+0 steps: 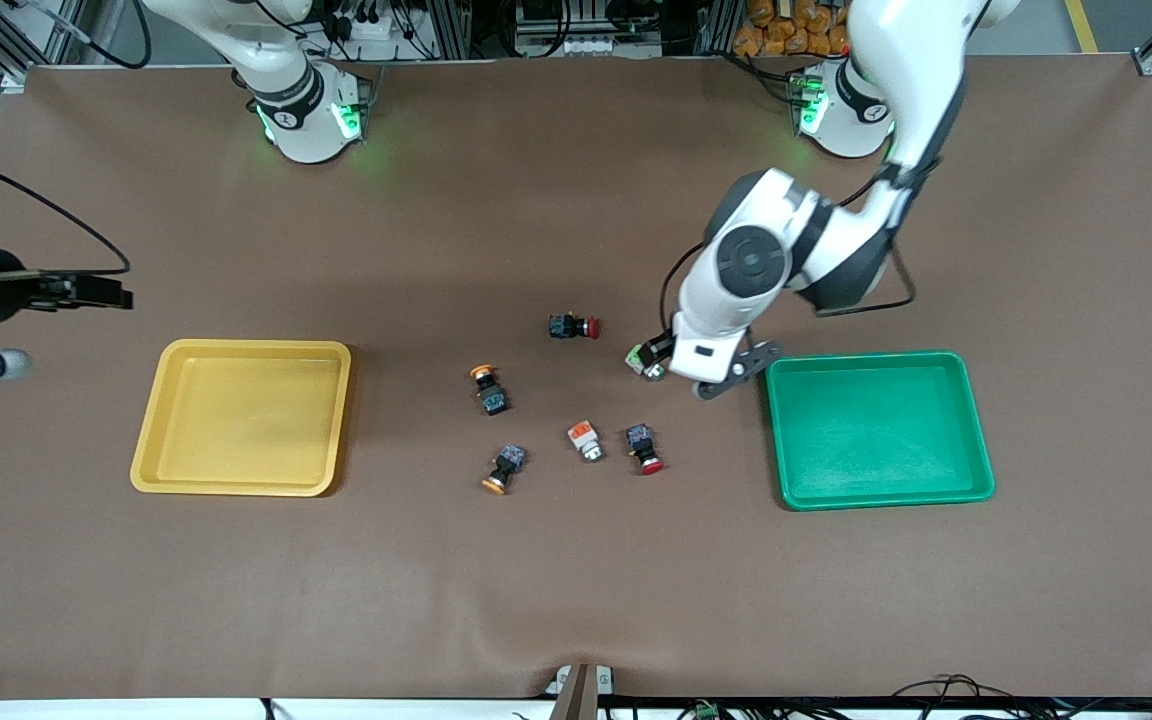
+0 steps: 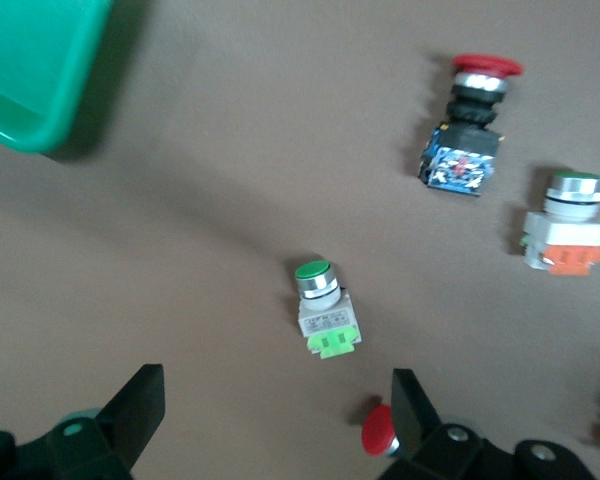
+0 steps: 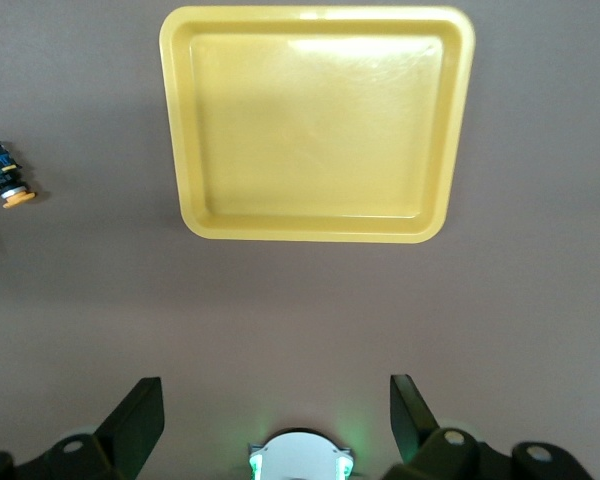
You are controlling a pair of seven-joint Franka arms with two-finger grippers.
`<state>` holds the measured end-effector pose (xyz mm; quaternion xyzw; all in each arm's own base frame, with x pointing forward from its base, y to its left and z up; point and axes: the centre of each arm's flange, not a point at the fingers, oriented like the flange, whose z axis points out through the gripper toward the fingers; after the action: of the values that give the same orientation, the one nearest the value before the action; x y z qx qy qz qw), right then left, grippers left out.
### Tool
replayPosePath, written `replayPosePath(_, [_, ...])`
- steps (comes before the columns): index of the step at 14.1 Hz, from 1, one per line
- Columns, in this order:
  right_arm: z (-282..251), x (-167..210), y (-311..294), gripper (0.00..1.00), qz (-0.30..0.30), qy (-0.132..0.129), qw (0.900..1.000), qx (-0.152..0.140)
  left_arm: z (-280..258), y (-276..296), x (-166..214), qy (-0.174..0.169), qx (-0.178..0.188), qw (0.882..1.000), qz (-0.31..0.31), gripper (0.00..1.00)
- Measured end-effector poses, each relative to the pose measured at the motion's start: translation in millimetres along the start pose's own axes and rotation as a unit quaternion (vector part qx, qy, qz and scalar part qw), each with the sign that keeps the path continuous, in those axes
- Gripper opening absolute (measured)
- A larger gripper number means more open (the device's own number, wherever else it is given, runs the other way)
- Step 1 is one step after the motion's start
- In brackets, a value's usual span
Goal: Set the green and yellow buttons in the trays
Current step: 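Grasp the green button with the left gripper while the right gripper descends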
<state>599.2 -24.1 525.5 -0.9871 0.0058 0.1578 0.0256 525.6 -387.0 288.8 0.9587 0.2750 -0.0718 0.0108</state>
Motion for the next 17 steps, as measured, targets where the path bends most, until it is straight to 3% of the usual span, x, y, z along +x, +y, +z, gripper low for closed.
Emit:
replayPosePath(3, [54, 42, -32, 1.0, -0.006, -0.026, 1.0, 0.007, 35, 10, -2, 0.007, -0.01, 0.999, -0.034, 1.0])
replayPosePath(5, [96, 68, -46, 1.0, -0.004, -0.05, 0.998, 0.036, 51, 14, -6, 0.007, -0.014, 0.999, -0.05, 1.0])
replayPosePath(7, [121, 82, -62, 1.0, 0.008, -0.055, 0.997, 0.057, 64, 14, -8, 0.002, -0.006, 0.999, -0.053, 1.0])
replayPosePath(12, [154, 82, -165, 1.0, 0.049, -0.026, 0.997, 0.061, 100, 12, -5, -0.006, 0.003, 0.998, -0.062, 1.0])
replayPosePath(15, [185, 76, -228, 1.0, 0.045, 0.01, 0.997, 0.064, 114, 13, -6, -0.008, 0.001, 0.998, -0.065, 0.99])
replayPosePath(17, [209, 73, -261, 1.0, 0.031, 0.027, 0.997, 0.06, 118, 13, -8, -0.009, 0.003, 0.998, -0.066, 0.88])
